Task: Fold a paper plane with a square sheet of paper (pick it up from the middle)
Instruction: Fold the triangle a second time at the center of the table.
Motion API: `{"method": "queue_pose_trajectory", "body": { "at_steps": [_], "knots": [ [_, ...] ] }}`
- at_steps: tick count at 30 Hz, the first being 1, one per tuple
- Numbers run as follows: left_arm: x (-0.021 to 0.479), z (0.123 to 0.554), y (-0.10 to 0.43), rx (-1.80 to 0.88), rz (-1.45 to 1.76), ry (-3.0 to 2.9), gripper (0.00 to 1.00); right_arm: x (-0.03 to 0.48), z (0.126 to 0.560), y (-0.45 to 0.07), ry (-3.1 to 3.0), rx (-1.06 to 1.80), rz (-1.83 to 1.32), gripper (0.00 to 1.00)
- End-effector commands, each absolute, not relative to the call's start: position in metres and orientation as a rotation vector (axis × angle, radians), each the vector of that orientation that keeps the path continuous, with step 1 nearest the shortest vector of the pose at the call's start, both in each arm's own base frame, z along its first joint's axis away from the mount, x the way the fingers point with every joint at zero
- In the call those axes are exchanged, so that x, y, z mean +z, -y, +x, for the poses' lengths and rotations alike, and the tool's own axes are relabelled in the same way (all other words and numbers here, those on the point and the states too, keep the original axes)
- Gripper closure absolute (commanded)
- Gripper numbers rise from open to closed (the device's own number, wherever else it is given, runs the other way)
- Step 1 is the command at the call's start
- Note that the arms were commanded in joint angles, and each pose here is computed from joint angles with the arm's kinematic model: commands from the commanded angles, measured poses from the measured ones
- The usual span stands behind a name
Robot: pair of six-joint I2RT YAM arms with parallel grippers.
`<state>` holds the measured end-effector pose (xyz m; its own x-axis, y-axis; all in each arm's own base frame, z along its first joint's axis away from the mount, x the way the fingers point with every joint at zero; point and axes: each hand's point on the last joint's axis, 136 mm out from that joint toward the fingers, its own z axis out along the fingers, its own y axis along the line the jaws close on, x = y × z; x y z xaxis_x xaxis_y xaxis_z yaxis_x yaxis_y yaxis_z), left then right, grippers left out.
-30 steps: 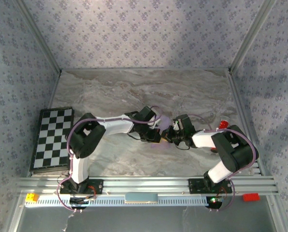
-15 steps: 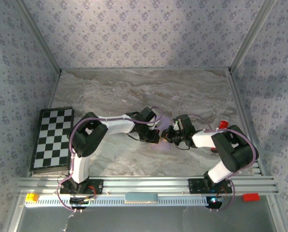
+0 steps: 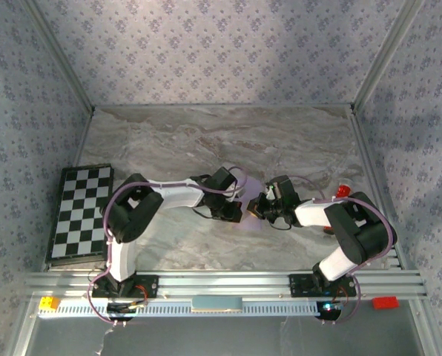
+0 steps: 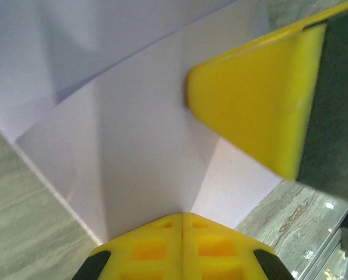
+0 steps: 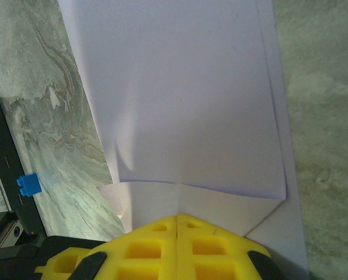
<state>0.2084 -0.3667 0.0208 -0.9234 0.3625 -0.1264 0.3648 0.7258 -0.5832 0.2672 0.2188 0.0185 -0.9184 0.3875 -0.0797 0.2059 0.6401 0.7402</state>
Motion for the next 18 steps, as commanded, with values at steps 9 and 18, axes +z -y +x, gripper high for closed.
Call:
{"method": "queue_pose_trajectory", "body": {
  "at_steps": [9,18],
  "knots": [
    [0.08,0.211,0.374,-1.08,0.594,-2.79,1.0,-0.018,0.246,-0.191,-2.754,0.957,0.609,1.0],
    [0.069,0.202,0.394,-1.175,0.637,-2.841,1.0,-0.019,0.245,-0.191,-2.756,0.955,0.61,1.0]
  ]
}}
